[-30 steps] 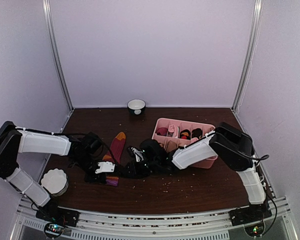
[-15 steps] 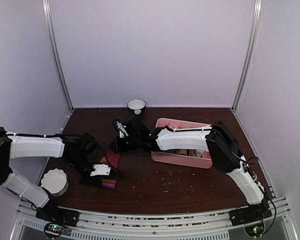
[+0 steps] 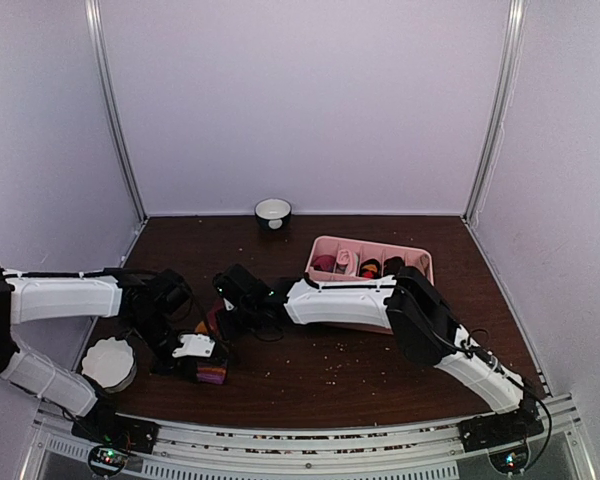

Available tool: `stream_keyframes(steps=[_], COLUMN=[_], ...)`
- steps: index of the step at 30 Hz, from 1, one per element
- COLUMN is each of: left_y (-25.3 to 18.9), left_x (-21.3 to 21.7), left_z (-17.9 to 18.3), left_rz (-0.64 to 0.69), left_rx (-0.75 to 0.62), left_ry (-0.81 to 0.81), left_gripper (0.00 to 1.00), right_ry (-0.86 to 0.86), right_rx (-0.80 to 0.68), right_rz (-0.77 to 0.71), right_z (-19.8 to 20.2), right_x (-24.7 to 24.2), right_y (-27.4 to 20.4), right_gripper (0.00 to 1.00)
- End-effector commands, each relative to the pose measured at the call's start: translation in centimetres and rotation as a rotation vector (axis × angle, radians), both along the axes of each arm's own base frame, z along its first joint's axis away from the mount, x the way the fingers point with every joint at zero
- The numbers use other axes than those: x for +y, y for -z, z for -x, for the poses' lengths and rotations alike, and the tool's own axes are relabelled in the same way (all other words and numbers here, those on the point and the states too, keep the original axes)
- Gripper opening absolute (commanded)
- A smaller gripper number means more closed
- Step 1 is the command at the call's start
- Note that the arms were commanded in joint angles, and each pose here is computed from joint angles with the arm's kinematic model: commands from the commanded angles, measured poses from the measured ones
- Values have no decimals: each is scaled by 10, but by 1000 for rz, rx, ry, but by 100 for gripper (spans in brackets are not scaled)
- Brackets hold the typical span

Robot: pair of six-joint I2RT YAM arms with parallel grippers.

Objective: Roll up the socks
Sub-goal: Roll the sock at the center of the board.

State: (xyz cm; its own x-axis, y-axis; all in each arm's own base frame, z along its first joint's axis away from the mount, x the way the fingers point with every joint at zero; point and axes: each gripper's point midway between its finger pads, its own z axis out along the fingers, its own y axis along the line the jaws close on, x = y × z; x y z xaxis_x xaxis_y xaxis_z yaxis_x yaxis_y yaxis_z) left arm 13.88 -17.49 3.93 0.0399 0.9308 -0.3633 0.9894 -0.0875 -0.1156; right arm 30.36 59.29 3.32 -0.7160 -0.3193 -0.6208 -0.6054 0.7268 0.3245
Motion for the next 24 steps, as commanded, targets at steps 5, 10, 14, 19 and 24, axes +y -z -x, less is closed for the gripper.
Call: stream_keyframes(steps=[5,10,14,19,24], left_y=[-1,4,4,-9,-2], left_x=[-16,-32,-51,-94,-113], left_z=[-33,-60,-71,-72,-66], left_rz=[-8,-44,-45,-4,7], left_rx=[-63,-52,-41,-8,46], left_ry=[4,13,40,79,94], left_gripper=[0,0,0,0,0], right_ry=[183,247,285,329,336], right_rx=[-34,-38,-36,-20,-20], right_rz=[213,241,286,306,334], right_z=[-34,-49,-55,-62,-62], right_x=[-81,-124,-155,-190,-209], right_y=[38,37,42,48,46], right_gripper=[0,0,0,0,0])
